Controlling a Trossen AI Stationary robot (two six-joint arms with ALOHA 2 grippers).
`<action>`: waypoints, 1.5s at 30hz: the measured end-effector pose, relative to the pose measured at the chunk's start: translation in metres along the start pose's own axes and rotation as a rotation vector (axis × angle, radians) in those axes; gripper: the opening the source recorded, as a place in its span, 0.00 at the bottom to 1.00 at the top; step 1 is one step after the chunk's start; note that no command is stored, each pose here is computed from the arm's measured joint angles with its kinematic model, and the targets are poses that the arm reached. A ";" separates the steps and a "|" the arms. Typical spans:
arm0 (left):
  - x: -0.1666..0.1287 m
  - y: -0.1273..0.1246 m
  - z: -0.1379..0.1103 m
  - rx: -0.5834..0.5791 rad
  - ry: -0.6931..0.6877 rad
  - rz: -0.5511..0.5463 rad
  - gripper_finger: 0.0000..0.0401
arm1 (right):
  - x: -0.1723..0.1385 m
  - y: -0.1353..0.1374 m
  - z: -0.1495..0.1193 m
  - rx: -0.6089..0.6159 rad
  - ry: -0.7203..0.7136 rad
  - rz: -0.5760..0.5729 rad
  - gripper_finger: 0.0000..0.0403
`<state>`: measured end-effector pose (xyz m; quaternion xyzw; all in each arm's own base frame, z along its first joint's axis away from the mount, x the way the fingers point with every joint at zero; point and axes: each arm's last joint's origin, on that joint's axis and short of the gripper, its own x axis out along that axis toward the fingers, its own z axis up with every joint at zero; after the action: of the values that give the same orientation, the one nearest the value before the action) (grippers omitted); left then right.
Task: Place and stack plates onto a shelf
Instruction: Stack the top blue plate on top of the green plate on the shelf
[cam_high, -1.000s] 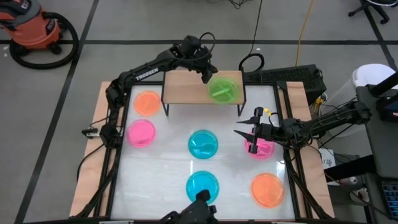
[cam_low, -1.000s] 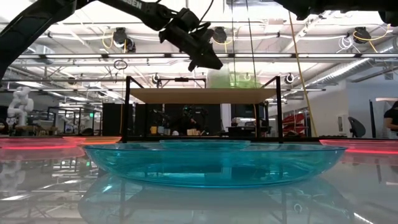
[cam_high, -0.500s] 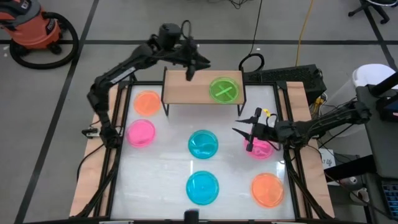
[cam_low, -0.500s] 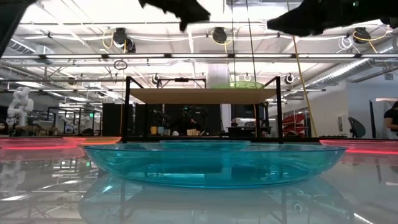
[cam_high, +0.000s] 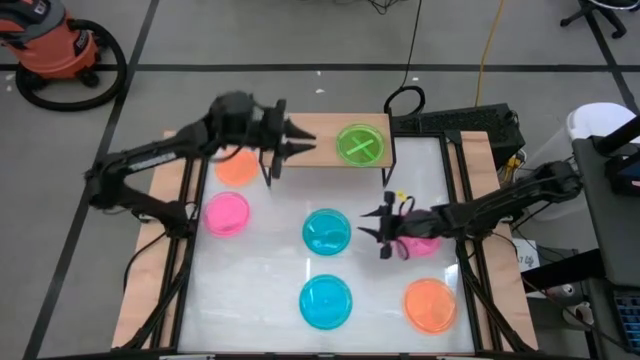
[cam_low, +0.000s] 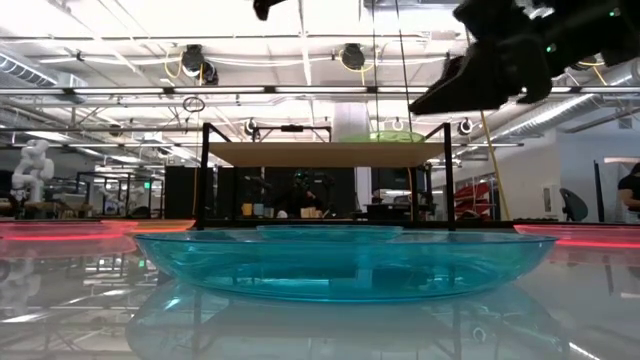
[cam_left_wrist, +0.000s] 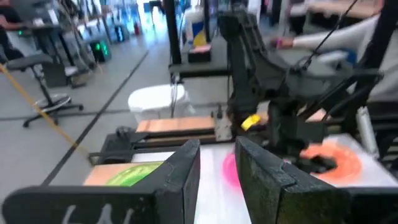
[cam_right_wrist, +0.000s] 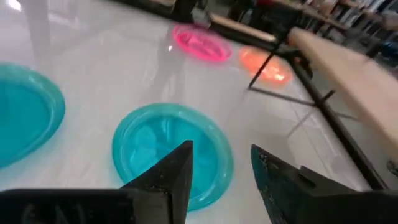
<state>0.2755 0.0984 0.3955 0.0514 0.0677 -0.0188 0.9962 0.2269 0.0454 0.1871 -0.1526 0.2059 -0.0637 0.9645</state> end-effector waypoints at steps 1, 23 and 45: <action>-0.002 -0.005 -0.010 -0.012 -0.025 -0.004 0.27 | 0.006 0.002 0.000 -0.010 0.016 0.003 0.36; -0.018 -0.045 -0.111 -0.101 -0.162 -0.040 0.27 | 0.064 0.051 -0.056 -0.122 0.213 0.216 0.36; -0.016 -0.050 -0.114 -0.107 -0.124 -0.062 0.27 | 0.091 0.048 -0.065 -0.289 0.316 0.123 0.36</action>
<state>0.2424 0.0613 0.2803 -0.0054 0.0081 -0.0490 0.9988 0.2855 0.0564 0.0806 -0.2645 0.3703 0.0024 0.8905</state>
